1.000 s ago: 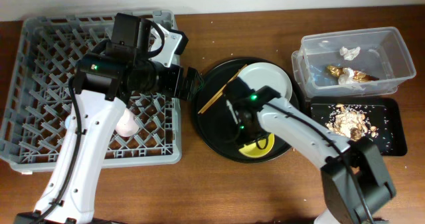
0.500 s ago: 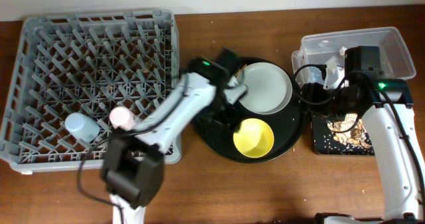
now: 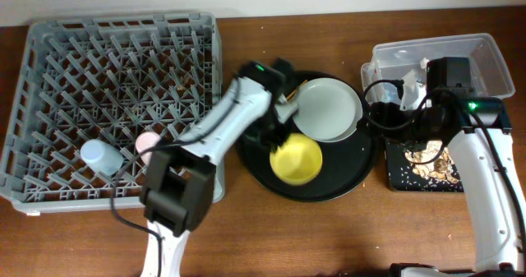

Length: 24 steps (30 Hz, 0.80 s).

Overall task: Sort waste into correct bins and load items into the dishwasher rack
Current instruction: 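Grasp the yellow bowl with the left gripper and place it in the rack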

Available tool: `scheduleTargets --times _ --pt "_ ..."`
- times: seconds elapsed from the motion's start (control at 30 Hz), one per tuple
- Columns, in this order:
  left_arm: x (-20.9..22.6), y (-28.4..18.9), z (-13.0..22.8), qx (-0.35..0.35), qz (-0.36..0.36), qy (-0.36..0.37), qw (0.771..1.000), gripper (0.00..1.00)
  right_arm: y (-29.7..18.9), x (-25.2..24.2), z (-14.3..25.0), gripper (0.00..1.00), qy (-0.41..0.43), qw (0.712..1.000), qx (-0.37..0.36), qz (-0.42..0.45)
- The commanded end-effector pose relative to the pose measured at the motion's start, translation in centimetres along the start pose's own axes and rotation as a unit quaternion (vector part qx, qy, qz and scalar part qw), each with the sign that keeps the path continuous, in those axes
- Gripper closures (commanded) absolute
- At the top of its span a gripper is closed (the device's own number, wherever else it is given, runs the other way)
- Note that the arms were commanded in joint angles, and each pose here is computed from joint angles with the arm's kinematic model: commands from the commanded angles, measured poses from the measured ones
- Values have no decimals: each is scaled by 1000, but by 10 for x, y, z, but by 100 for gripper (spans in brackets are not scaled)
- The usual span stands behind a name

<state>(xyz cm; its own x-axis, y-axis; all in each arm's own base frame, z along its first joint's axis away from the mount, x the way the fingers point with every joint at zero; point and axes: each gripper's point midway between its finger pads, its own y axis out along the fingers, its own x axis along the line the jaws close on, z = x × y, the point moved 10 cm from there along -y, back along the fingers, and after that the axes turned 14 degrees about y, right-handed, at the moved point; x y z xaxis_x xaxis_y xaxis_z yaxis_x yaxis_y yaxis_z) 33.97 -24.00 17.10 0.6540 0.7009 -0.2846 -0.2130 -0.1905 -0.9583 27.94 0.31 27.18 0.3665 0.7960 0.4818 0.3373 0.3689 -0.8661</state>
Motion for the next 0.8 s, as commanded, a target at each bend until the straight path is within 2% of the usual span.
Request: scheduleTargets --times 0.0,0.03,0.1,0.13,0.17,0.2,0.23,0.27,0.33,0.4,0.5,0.53,0.57,0.6,0.73,0.77 --pt "54 -105 18 -165 104 -49 979 100 -5 1 -1 24 -4 1000 -9 -2" --pt "69 -121 28 -189 106 -68 974 100 -5 1 -1 24 -4 1000 -9 -2" --pt "118 -161 70 -230 56 -138 962 100 -5 1 -1 20 -4 1000 -9 -2" --pt "149 -177 107 -203 -45 -227 951 100 -5 1 -1 19 -4 1000 -9 -2" --pt "167 -187 136 -162 -150 -311 925 100 -5 1 -1 19 -4 1000 -9 -2" --pt "179 -195 158 -123 -246 -385 881 100 -5 1 -1 19 -4 1000 -9 -2" --pt "189 -206 182 -78 -367 -469 800 100 -5 1 -2 19 -4 1000 -10 -2" --pt "193 -212 192 -58 -440 -500 744 100 -5 1 -2 18 -4 1000 -10 -2" --pt "200 -220 198 -56 -520 -521 675 100 -5 1 -1 18 -4 1000 -9 -2" --pt "211 -222 195 -66 -581 -521 622 100 -5 1 -2 17 -4 1000 -10 -2" --pt "221 -209 189 -74 -588 -522 613 100 -5 1 -2 15 -4 1000 -10 -2" --pt "229 -196 187 -69 -598 -520 606 100 -5 1 -2 14 -4 1000 -10 -2" --pt "235 -183 187 -56 -620 -514 590 100 -5 1 -2 14 -4 1000 -10 -2" --pt "236 -173 184 -50 -625 -509 590 100 -5 1 -2 13 -4 1000 -10 -2" --pt "221 -144 159 -50 -632 -471 614 100 -5 1 -2 13 -4 1000 -10 -2" --pt "216 -140 153 -50 -645 -458 610 100 -5 1 -2 13 -4 1000 -10 -2"
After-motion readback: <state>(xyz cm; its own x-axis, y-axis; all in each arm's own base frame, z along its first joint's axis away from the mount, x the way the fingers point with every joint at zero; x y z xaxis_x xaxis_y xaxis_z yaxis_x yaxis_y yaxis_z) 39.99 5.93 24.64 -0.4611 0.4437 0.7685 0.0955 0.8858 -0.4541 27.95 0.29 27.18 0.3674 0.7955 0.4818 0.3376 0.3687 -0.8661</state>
